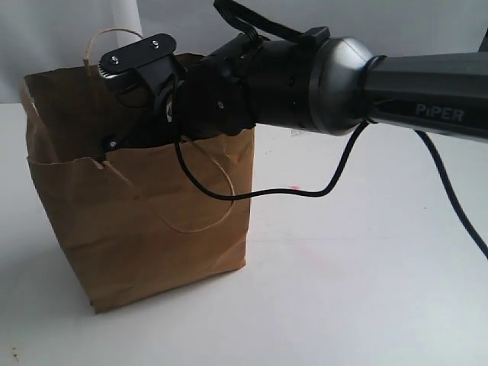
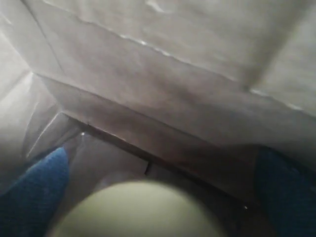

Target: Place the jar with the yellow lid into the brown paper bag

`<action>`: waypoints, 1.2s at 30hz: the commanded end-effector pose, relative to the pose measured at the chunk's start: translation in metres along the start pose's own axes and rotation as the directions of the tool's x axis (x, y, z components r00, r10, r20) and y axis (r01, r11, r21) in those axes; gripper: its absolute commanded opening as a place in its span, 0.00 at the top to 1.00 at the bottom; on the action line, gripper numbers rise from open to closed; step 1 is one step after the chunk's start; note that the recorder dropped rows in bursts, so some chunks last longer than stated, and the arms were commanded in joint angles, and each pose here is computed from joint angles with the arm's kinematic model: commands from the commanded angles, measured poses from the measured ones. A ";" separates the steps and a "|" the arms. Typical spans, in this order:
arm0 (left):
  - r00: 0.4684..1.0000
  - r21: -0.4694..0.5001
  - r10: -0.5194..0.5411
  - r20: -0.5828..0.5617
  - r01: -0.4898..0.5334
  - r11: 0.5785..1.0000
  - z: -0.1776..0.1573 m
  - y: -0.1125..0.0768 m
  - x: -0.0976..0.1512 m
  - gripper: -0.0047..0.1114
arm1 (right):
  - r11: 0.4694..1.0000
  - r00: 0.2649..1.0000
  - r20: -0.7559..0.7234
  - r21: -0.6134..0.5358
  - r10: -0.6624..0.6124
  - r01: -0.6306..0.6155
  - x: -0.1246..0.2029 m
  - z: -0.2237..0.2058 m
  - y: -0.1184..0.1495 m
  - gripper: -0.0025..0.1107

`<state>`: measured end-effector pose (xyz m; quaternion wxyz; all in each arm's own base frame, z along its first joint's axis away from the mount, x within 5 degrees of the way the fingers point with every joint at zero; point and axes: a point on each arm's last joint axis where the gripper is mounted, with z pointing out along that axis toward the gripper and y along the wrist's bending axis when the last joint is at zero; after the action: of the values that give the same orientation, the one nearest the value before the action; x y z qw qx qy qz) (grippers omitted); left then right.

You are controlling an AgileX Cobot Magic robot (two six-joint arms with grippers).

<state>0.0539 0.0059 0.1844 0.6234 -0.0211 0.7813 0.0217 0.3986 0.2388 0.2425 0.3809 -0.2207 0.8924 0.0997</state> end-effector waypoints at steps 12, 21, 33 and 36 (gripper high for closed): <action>1.000 0.008 -0.006 0.008 0.006 1.000 0.000 -0.001 -0.001 0.95 | 0.999 0.974 0.225 -0.045 0.040 -0.031 -0.040 -0.064 0.004 0.31; 1.000 0.008 -0.006 0.008 0.006 1.000 0.000 -0.001 -0.001 0.95 | 0.998 0.954 0.297 -0.048 0.043 -0.030 -0.058 -0.137 0.002 0.94; 1.000 0.008 -0.006 0.008 0.006 1.000 0.000 -0.001 -0.001 0.95 | 0.998 0.974 0.222 -0.006 -0.055 0.058 -0.041 -0.205 -0.003 0.98; 1.000 0.008 -0.006 0.008 0.006 1.000 0.000 -0.001 -0.001 0.95 | 0.998 0.963 0.263 -0.007 -0.054 0.058 -0.024 -0.226 -0.005 0.98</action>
<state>0.0539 0.0059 0.1844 0.6234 -0.0211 0.7813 0.0217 0.2918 0.1752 0.4107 0.4789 -0.2293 0.8382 0.1242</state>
